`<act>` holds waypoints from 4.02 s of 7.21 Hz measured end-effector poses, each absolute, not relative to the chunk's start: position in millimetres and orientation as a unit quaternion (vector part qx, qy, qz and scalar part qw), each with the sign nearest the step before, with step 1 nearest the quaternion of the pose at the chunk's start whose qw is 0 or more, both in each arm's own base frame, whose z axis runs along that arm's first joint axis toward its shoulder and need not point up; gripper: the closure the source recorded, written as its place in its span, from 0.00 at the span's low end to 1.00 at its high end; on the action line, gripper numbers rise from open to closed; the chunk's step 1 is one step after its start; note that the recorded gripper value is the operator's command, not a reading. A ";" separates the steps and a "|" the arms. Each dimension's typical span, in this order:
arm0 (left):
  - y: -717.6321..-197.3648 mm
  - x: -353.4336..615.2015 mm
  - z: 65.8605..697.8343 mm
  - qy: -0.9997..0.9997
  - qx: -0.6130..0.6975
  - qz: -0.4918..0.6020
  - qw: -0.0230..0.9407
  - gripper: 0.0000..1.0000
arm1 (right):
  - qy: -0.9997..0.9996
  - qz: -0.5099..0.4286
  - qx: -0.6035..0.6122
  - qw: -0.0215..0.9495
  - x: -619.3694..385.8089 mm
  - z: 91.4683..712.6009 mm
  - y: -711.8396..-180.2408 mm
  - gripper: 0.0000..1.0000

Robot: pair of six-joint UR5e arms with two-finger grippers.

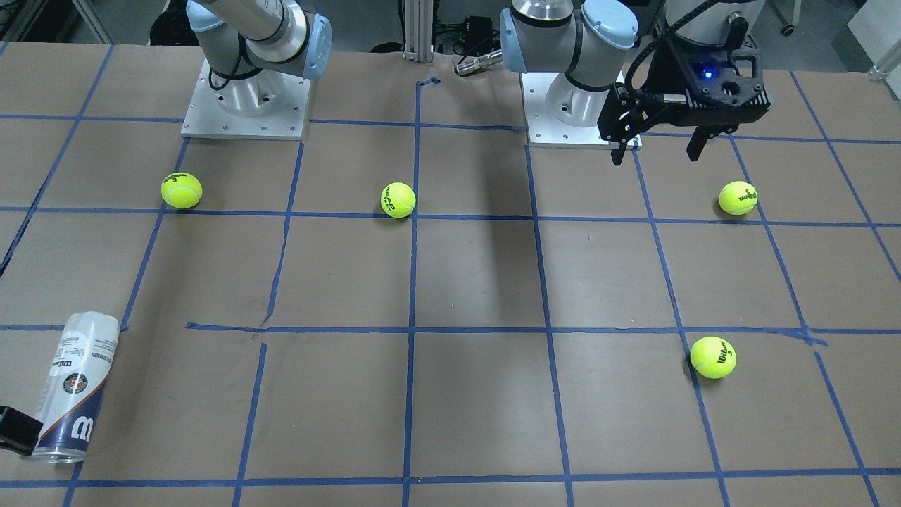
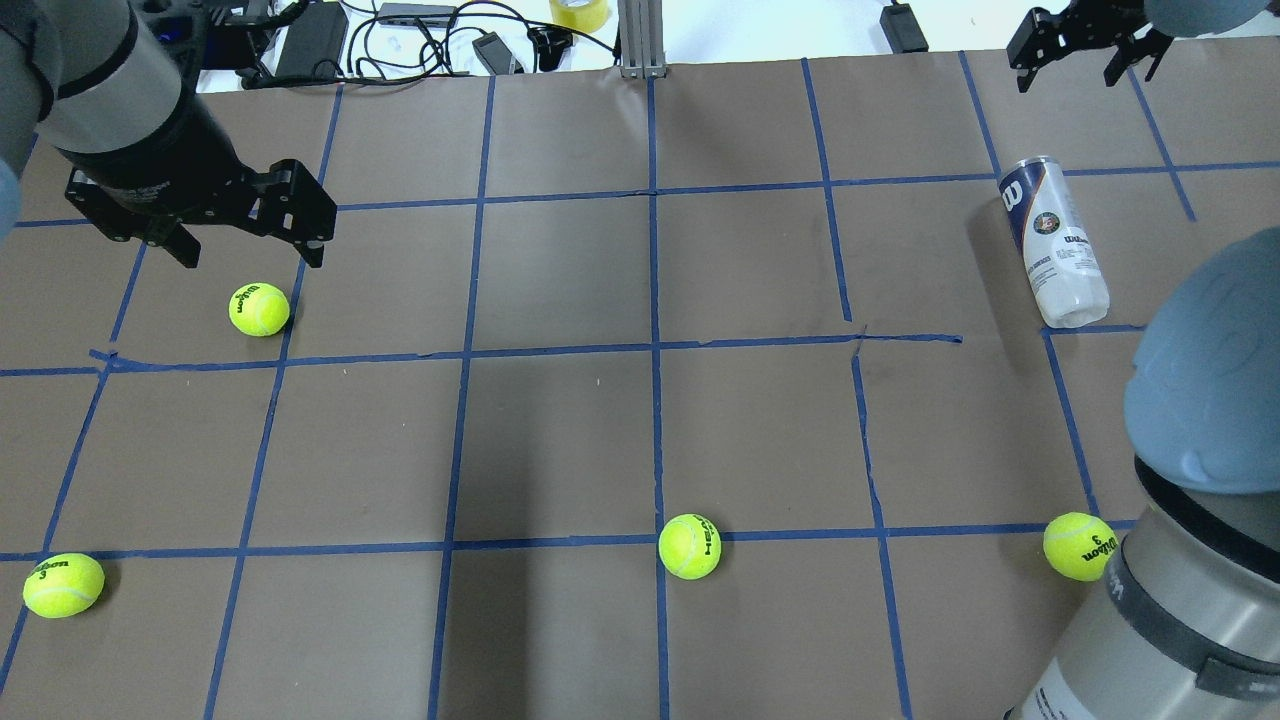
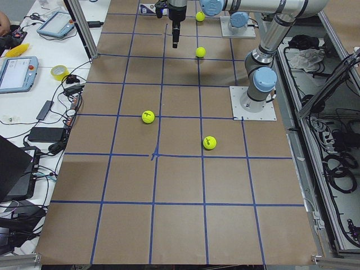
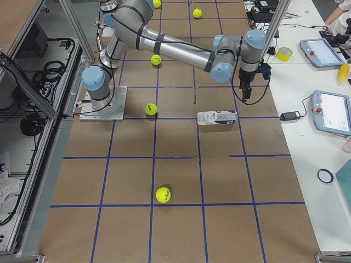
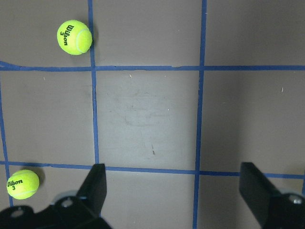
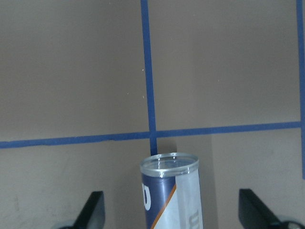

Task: Lift up tennis ball bucket
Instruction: 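Move the right gripper down over the upright Wilson tennis ball can, then close the right gripper around the top of the can, then lift the can with the right gripper and carry it toward table center, then lay the can on its side at center and open the right gripper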

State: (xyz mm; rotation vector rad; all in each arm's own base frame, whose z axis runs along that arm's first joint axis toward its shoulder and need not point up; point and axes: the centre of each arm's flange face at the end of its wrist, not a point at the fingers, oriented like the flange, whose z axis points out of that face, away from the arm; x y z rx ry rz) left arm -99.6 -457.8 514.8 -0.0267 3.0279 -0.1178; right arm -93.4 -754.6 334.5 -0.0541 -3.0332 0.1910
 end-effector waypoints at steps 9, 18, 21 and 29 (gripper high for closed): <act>-457.8 -98.5 516.0 0.997 -0.006 -0.040 0.060 0.00 | -1.000 -0.017 -0.003 0.022 -133.2 198.4 -759.5 0.41; -458.4 -66.3 522.3 0.996 -0.025 -0.031 0.081 0.00 | -0.940 0.040 0.337 -0.009 143.6 346.2 -678.3 0.78; -468.4 10.7 537.2 0.995 -0.057 -0.036 0.077 0.00 | -0.854 0.071 0.516 -0.007 308.8 363.7 -615.8 0.83; -464.1 79.8 531.3 0.995 -0.083 -0.037 0.035 0.00 | -0.671 0.100 0.734 0.026 487.0 246.0 -548.5 0.74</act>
